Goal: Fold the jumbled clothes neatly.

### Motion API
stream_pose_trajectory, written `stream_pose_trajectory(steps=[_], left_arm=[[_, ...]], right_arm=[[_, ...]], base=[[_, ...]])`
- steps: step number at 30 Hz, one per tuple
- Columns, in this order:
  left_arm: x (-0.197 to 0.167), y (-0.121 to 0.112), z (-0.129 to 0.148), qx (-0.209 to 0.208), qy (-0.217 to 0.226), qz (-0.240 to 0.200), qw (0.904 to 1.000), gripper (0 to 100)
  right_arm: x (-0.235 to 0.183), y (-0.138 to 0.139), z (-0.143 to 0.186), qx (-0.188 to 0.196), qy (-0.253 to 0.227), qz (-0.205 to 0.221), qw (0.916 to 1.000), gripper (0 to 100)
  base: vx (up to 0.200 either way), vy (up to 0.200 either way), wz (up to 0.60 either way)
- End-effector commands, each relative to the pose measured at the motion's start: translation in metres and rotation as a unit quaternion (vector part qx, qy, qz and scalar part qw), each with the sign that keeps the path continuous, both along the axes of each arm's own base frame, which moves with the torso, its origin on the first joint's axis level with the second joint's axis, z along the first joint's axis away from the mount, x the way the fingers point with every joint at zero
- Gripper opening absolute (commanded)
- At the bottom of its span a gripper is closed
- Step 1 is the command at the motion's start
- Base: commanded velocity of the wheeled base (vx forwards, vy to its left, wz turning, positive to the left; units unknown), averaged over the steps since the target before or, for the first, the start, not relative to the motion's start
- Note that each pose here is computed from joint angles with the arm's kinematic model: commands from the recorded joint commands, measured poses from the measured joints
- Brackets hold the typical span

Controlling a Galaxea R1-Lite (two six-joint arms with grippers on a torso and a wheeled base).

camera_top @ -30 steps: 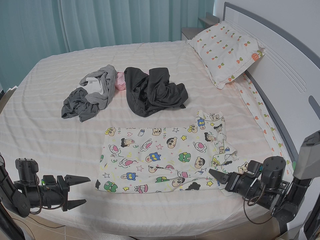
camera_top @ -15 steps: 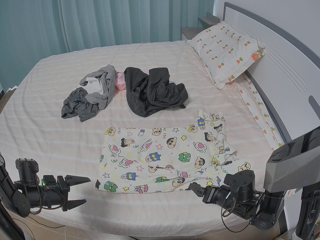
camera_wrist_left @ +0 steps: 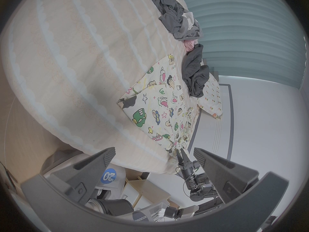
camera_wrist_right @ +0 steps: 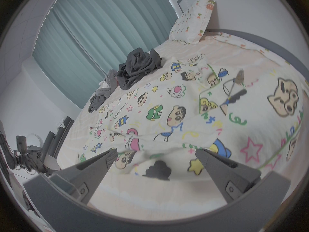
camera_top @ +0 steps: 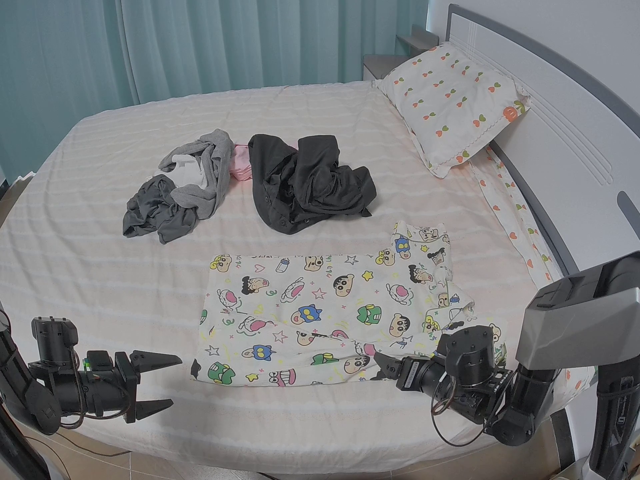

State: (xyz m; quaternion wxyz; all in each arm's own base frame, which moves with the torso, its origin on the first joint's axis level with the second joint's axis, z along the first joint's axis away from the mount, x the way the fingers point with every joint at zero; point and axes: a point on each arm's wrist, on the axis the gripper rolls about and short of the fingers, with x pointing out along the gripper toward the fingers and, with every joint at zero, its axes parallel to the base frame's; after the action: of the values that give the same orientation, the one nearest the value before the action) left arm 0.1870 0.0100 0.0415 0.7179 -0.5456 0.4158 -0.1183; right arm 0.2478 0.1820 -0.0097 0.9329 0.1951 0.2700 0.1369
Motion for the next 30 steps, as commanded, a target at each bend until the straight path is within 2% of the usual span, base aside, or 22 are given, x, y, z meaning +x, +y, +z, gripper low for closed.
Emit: stream_pose_trajectory(steps=[1,13,20,26,30], left_arm=[[0.0,0.0,0.0,0.0,0.0,0.0,1.0,100],[0.0,0.0,0.0,0.0,0.0,0.0,1.0,100],[0.0,0.0,0.0,0.0,0.0,0.0,1.0,100],[0.0,0.0,0.0,0.0,0.0,0.0,1.0,100],[0.0,0.0,0.0,0.0,0.0,0.0,1.0,100]], right_arm=[[0.02,-0.002,0.001,-0.017,-0.021,-0.017,0.9995,100],[0.043,0.003,0.017,-0.036,-0.082,-0.02,0.9958,100],[0.052,0.007,0.022,-0.032,-0.087,-0.022,0.9954,100],[0.072,0.005,0.03,-0.028,-0.093,-0.039,0.9944,100],[0.068,0.005,0.027,-0.026,-0.086,-0.039,0.9952,100]], base=[[0.0,0.0,0.0],[0.0,0.0,0.0],[0.0,0.0,0.0],[0.0,0.0,0.0],[0.0,0.0,0.0]])
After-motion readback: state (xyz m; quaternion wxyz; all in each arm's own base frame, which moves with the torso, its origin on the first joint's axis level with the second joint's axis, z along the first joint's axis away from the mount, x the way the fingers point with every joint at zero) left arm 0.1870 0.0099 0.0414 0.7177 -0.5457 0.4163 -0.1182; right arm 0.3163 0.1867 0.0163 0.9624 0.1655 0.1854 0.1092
